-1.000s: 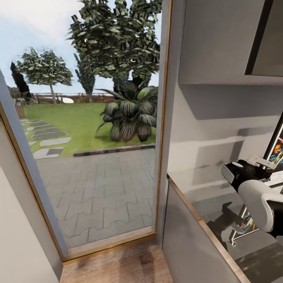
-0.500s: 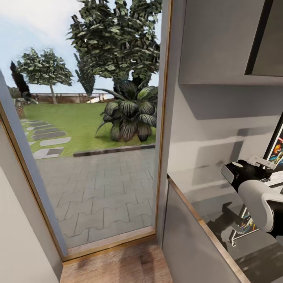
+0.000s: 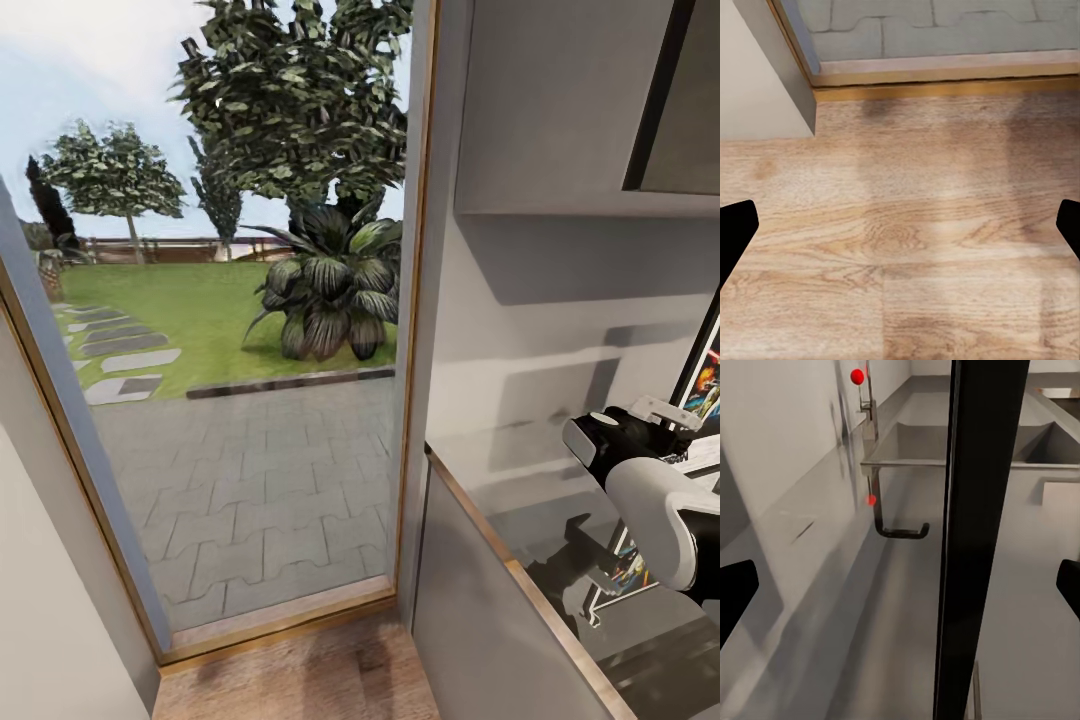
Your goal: Pick up the poster from the kitchen countertop and hang it on one of the wall nails in the kitchen.
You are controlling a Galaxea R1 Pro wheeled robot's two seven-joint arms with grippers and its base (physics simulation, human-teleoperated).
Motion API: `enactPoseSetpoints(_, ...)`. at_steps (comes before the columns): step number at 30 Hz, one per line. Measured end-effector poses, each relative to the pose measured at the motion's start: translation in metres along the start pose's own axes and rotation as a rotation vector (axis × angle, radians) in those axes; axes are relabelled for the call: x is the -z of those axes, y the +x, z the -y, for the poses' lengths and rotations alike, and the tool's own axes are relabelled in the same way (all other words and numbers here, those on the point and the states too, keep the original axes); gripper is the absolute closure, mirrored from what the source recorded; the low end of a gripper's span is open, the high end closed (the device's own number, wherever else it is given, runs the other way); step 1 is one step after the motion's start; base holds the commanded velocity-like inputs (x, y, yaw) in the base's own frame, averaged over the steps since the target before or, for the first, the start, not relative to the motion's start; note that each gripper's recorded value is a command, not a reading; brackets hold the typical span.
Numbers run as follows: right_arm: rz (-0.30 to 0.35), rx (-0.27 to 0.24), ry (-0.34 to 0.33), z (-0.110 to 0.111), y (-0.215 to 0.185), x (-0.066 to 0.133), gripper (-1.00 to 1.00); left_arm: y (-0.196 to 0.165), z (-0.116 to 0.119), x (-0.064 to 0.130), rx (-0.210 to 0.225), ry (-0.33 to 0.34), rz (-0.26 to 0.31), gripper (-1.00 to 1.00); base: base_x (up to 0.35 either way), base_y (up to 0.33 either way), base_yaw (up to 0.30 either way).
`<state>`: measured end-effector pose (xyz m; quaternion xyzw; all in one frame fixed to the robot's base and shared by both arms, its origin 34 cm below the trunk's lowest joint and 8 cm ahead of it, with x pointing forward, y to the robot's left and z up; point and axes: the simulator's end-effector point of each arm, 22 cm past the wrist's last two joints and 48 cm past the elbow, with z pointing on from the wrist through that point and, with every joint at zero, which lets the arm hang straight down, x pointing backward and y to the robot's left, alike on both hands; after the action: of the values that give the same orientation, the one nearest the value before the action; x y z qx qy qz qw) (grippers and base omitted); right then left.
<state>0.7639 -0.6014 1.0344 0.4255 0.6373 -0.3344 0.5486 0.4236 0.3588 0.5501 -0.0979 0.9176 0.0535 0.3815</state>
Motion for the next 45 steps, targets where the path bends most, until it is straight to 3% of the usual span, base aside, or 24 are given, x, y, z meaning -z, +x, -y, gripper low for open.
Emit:
enactPoseSetpoints(30,-0.001,0.0,0.0,-0.0001,0.0002,0.0,-1.0,-0.0005,0.0001,-0.0002,0.0,0.0,0.0,-1.0,0.0,0.006,0.0)
enactPoseSetpoints(31,-0.001,0.0,0.0,-0.0001,0.0002,0.0,1.0,-0.0003,0.0001,-0.0002,0.0,0.0,0.0,-1.0,0.0,0.0,0.0)
enactPoseSetpoints(45,-0.002,0.003,0.001,0.0002,0.0006,-0.0001,1.0,-0.0005,0.0001,-0.0002,0.0,0.0,0.001,-1.0,0.0,0.0,0.0)
